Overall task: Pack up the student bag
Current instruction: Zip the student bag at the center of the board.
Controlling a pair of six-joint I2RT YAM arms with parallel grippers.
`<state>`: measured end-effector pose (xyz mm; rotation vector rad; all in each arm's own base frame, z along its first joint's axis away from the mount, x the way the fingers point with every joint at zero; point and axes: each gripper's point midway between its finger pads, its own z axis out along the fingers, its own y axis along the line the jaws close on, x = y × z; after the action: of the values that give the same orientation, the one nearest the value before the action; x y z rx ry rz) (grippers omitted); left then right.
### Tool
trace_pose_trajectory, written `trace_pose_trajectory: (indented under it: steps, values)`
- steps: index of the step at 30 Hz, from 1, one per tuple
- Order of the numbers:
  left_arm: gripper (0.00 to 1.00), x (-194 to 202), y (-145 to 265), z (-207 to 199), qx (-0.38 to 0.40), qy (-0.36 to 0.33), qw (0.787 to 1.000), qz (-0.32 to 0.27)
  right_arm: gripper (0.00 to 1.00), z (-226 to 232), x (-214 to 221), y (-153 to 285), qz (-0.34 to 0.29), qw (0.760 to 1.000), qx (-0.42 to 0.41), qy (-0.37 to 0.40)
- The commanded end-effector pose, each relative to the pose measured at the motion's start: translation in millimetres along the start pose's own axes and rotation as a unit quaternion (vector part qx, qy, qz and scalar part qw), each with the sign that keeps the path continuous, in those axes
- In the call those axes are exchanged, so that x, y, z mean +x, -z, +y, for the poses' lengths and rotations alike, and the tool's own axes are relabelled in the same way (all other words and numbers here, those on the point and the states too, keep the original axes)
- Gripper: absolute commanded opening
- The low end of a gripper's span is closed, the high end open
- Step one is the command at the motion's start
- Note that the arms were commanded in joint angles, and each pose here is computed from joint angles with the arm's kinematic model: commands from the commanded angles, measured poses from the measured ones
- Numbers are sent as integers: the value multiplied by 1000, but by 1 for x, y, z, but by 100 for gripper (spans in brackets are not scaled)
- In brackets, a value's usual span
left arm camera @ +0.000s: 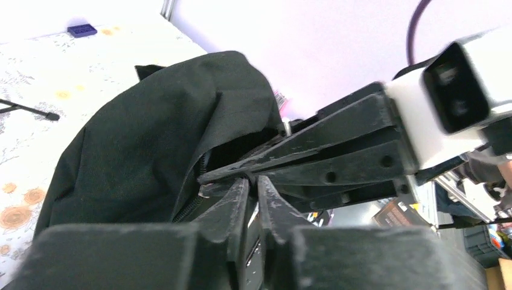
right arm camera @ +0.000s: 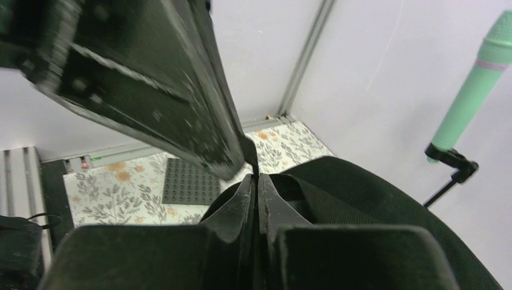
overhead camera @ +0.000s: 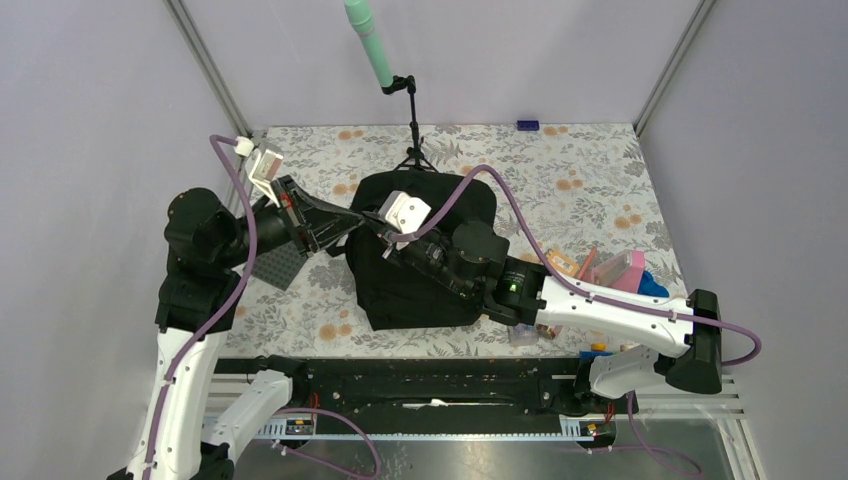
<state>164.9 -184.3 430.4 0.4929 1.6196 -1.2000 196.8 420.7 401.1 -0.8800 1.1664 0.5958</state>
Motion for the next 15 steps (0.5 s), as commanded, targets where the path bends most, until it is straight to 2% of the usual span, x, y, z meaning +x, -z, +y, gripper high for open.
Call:
trace_pose_trajectory:
  steps: [1,3,5,8,12,15]
  values:
    - [30,-46,18,-47,48,-134,985,-96,0,-28,-2,3,-3,997,77,-20]
    - [68,-42,21,-39,28,-160,981,-104,0,-34,-2,5,-3,995,95,-32]
    - [89,-39,25,-21,-20,-178,976,-121,0,-39,-2,6,-1,993,110,-41]
    - [98,-31,37,6,-94,-185,967,-145,0,-44,-3,8,1,990,126,-58]
    - [99,-8,46,39,-158,-163,962,-153,0,-47,-5,9,1,988,137,-77]
    - [99,12,43,61,-183,-136,964,-134,0,-46,-9,10,0,987,133,-86]
